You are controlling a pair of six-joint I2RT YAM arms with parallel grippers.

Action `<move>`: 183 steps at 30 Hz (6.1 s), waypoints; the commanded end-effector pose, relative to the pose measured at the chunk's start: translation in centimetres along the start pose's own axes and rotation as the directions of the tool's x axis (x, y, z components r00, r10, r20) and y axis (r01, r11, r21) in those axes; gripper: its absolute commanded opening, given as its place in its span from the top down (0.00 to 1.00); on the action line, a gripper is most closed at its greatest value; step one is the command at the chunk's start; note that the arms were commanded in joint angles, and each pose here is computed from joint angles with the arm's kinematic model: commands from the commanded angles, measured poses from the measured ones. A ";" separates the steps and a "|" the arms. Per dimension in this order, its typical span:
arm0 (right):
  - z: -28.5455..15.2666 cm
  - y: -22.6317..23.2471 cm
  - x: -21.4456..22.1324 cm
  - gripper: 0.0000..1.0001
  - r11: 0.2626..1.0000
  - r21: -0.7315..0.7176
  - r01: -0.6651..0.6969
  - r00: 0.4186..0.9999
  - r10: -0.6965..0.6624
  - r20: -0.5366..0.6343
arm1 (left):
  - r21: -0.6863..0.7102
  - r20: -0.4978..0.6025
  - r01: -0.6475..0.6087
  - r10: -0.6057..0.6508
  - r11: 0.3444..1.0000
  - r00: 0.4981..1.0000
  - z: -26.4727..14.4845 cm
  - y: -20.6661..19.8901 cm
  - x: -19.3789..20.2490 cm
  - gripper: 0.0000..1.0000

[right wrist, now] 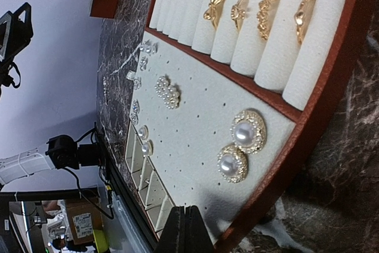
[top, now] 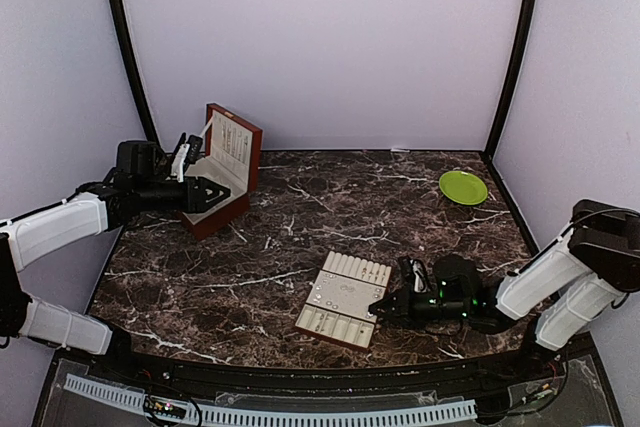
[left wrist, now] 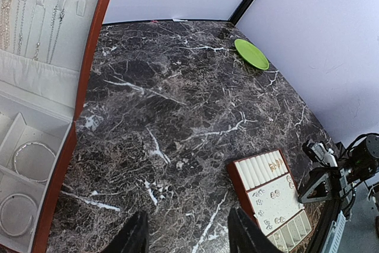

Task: Organize the mixed jewelry

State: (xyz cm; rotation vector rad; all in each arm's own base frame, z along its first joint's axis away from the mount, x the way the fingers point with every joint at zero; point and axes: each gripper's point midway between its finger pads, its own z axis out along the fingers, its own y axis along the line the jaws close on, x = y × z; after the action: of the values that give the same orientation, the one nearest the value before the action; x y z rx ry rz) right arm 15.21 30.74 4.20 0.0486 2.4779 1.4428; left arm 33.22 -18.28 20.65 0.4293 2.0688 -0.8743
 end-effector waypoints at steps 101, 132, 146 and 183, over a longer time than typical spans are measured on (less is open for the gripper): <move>-6.2 -10.3 -21.1 0.86 0.701 0.620 0.352 0.936 -0.267 -0.229 | -0.091 -0.011 -0.025 0.024 0.996 1.000 0.5 2.2 0.4 0.51; -6.0 -9.9 -20.4 0.92 0.657 0.646 0.389 0.921 -0.288 -0.263 | -0.077 -0.017 -0.016 0.015 0.997 1.000 0.8 2.2 0.6 0.51; -5.9 -10.0 -20.3 0.96 0.660 0.649 0.379 0.925 -0.279 -0.257 | -0.073 -0.016 -0.016 0.015 0.997 1.000 0.8 2.1 0.5 0.51; -6.5 -2.7 -18.8 1.00 0.856 0.432 0.285 0.958 -0.268 -0.102 | -0.065 0.008 -0.024 0.025 0.998 1.000 0.3 1.6 0.0 0.51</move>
State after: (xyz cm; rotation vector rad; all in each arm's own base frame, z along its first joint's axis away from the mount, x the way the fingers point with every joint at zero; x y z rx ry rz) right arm 32.97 19.60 7.55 -0.2693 2.7032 0.6088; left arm 34.28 -17.39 18.03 0.4087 2.1245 -0.7776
